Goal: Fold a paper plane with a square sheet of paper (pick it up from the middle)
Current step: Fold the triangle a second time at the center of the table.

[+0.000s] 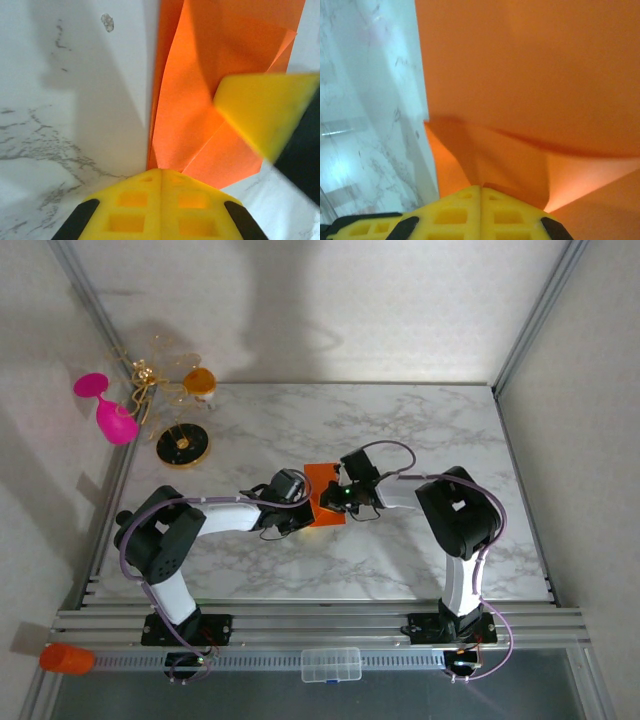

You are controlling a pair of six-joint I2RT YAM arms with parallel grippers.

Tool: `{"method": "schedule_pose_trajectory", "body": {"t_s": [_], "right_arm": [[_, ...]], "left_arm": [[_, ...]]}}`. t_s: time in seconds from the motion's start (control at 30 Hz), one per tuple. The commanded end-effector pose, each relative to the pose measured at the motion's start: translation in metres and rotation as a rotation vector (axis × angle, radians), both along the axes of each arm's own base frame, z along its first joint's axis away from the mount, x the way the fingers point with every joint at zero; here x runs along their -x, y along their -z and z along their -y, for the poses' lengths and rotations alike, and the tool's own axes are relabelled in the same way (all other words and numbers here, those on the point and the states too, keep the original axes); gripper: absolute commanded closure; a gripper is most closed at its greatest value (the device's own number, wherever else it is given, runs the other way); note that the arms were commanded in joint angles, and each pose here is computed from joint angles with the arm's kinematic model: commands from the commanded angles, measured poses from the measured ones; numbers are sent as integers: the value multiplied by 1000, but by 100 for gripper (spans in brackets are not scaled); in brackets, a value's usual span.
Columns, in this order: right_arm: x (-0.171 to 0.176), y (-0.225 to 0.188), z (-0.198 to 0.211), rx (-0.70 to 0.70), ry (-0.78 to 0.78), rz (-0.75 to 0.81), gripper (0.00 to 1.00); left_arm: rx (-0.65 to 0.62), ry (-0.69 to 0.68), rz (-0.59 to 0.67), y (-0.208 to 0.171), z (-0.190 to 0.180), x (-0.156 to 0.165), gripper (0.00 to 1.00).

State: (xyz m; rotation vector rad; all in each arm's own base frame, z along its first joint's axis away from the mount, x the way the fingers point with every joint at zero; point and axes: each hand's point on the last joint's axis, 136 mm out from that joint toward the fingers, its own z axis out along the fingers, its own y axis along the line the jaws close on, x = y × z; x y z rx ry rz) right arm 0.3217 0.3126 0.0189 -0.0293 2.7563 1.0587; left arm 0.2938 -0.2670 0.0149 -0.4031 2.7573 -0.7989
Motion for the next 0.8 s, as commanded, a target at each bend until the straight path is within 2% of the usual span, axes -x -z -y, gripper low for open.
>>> {"method": "schedule_pose_trajectory", "body": {"t_s": [0.0,0.23,0.4,0.5,0.77], "right_arm": [[-30,6,21,54,31,58,98],[-61,6,41,91,51,107,97],[-69,-22,41,65,43,176,97],[-58,-33,38,9,30,176,97],[-21,-9,28,-26,-12,69,96]], "left_arm": [[-130,-15,-101,32,-29,24,100],[-124,-3,-91,29,-27,22,100],[-111,6,-70,22,-23,17,100],[-108,8,-64,19,-21,15,100],[-91,8,-45,10,-16,8,100]]}}
